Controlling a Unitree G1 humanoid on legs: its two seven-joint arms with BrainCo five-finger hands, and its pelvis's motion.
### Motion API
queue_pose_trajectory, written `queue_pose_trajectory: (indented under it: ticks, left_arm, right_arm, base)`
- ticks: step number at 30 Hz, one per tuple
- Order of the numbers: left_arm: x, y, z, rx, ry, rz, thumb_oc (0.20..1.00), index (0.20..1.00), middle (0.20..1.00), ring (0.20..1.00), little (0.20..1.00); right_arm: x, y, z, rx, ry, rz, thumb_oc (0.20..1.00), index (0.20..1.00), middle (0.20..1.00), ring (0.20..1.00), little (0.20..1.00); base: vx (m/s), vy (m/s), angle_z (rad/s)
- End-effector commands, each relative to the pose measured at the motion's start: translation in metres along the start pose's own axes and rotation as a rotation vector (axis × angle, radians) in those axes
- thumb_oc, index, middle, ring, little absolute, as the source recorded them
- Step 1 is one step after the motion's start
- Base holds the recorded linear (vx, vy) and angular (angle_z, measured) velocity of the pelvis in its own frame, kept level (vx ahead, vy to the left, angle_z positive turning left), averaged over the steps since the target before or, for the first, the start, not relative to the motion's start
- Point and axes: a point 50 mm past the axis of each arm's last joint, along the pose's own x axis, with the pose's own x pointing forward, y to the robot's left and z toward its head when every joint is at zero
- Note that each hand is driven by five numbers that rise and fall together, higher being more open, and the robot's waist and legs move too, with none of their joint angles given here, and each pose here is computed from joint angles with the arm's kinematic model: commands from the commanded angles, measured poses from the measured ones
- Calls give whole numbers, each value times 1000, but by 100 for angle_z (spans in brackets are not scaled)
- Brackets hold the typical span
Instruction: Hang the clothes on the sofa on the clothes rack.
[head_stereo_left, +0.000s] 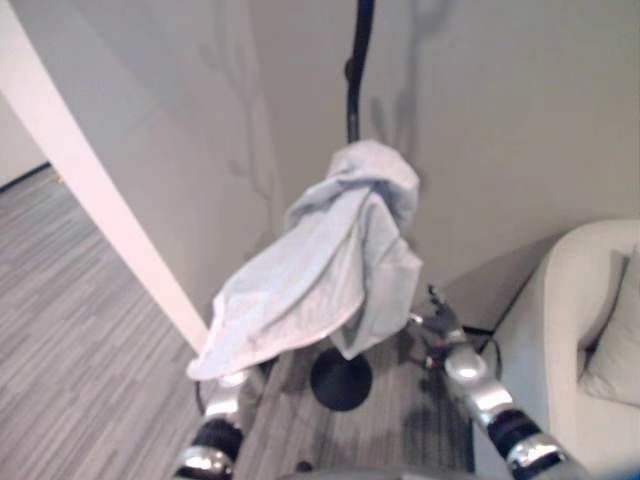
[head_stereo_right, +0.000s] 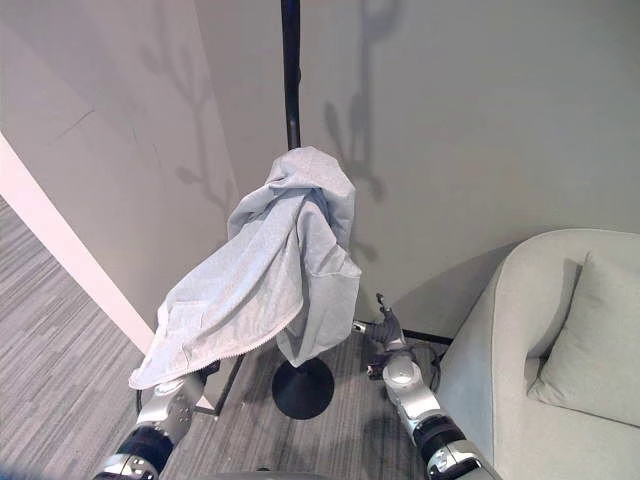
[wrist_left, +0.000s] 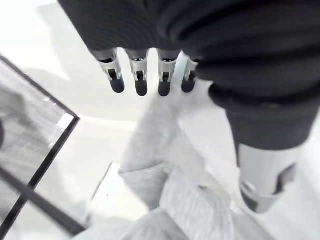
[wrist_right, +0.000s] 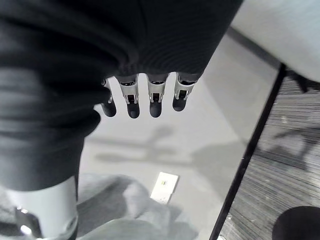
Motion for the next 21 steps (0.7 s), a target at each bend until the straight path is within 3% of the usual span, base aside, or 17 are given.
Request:
queue_pose_trajectory:
  ticks: [1, 5, 6, 9, 11, 12, 15, 18, 21]
  left_arm:
    - [5, -7, -1, -59, 39, -193, 1000, 1000, 1000, 1000, 1000]
    - [-10, 28, -38, 60, 204, -152, 1000, 1000, 1000, 1000, 1000]
    - [-26, 55, -66, 145, 351, -75, 1000, 1000, 1000, 1000, 1000]
    - [-35, 69, -77, 181, 413, -25, 1000, 1000, 1000, 1000, 1000]
    - [-62, 104, -99, 310, 578, 91, 1000, 1000, 1000, 1000, 1000]
    - [-61, 104, -99, 310, 577, 90, 1000, 1000, 1000, 1000, 1000]
    - [-88, 130, -114, 411, 724, 194, 1000, 1000, 1000, 1000, 1000]
    - [-91, 129, -119, 422, 759, 183, 1000, 1000, 1000, 1000, 1000]
    - [-90, 124, -121, 383, 762, 187, 1000, 1000, 1000, 1000, 1000]
  right_arm:
    - [6, -4, 20, 42, -105, 25, 1000, 1000, 1000, 1000, 1000]
    - [-5, -8, -11, -2, 0, 40, 1000, 1000, 1000, 1000, 1000]
    - [-11, -12, -35, -10, 95, 33, 1000, 1000, 1000, 1000, 1000]
    - [-13, -15, -47, -18, 151, 24, 1000, 1000, 1000, 1000, 1000]
    - [-32, -22, -97, 61, 396, -32, 1000, 1000, 1000, 1000, 1000]
    - [-32, -22, -96, 61, 395, -32, 1000, 1000, 1000, 1000, 1000]
    - [-72, -14, -150, 340, 730, -71, 1000, 1000, 1000, 1000, 1000]
    - [-116, -11, -184, 657, 990, -199, 1000, 1000, 1000, 1000, 1000]
    - [-134, 0, -192, 826, 1086, -241, 1000, 1000, 1000, 1000, 1000]
  base:
    - [-1, 27, -4]
    - [-10, 28, -5]
    - [-13, 27, -4]
    - [-9, 17, -9]
    - [-3, 16, -6]
    - [0, 0, 0]
    - [23, 0, 11]
    - [35, 3, 23]
    - [18, -4, 31]
